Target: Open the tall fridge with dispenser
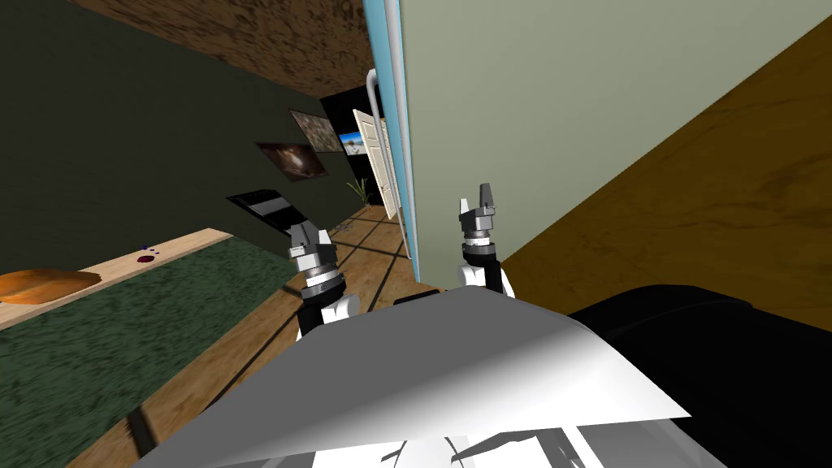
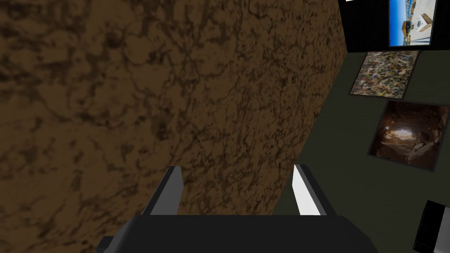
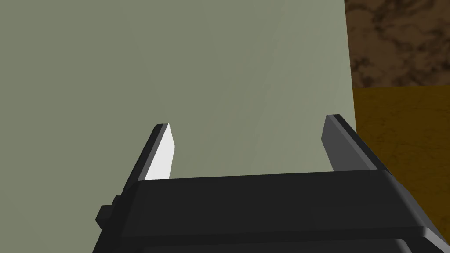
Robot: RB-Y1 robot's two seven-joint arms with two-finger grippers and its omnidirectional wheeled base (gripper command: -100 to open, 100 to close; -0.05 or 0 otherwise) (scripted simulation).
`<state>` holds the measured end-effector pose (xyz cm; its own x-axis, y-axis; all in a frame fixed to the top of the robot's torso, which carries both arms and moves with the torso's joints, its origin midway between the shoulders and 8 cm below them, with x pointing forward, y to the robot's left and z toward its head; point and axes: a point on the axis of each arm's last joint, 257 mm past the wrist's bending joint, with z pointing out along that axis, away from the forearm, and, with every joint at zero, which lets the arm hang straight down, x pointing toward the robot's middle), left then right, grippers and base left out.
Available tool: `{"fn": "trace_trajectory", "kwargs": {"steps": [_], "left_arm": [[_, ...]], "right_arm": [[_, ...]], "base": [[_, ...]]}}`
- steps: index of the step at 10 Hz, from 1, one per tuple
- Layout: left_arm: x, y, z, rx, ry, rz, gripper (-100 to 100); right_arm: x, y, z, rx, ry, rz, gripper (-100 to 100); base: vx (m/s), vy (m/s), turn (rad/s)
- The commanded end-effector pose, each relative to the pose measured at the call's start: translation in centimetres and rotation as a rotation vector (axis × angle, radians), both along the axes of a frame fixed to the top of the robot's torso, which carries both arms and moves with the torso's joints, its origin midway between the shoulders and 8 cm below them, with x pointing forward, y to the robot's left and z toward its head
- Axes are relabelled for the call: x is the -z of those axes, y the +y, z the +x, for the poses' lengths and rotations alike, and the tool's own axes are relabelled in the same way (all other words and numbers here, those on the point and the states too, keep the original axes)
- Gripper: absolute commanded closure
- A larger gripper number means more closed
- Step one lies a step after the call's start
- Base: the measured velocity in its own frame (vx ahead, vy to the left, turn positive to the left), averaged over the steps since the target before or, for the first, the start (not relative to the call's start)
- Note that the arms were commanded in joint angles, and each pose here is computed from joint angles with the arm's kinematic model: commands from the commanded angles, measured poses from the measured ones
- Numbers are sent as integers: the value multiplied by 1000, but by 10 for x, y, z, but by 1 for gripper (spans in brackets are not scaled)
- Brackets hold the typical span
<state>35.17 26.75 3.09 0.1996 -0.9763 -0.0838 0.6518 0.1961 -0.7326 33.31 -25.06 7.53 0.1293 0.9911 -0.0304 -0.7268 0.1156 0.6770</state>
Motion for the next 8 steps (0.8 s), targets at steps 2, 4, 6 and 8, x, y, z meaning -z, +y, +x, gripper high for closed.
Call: {"fn": "trace_trajectory", "kwargs": {"steps": [2, 4, 6, 8], "left_arm": [[0, 0, 0, 0, 0, 0, 0], [0, 0, 0, 0, 0, 0, 0], [0, 0, 0, 0, 0, 0, 0], [0, 0, 0, 0, 0, 0, 0]], "right_arm": [[0, 0, 0, 0, 0, 0, 0], [0, 0, 0, 0, 0, 0, 0], [0, 0, 0, 0, 0, 0, 0], [0, 0, 0, 0, 0, 0, 0]], "base": [[0, 0, 0], [0, 0, 0], [0, 0, 0], [0, 0, 0]]}}
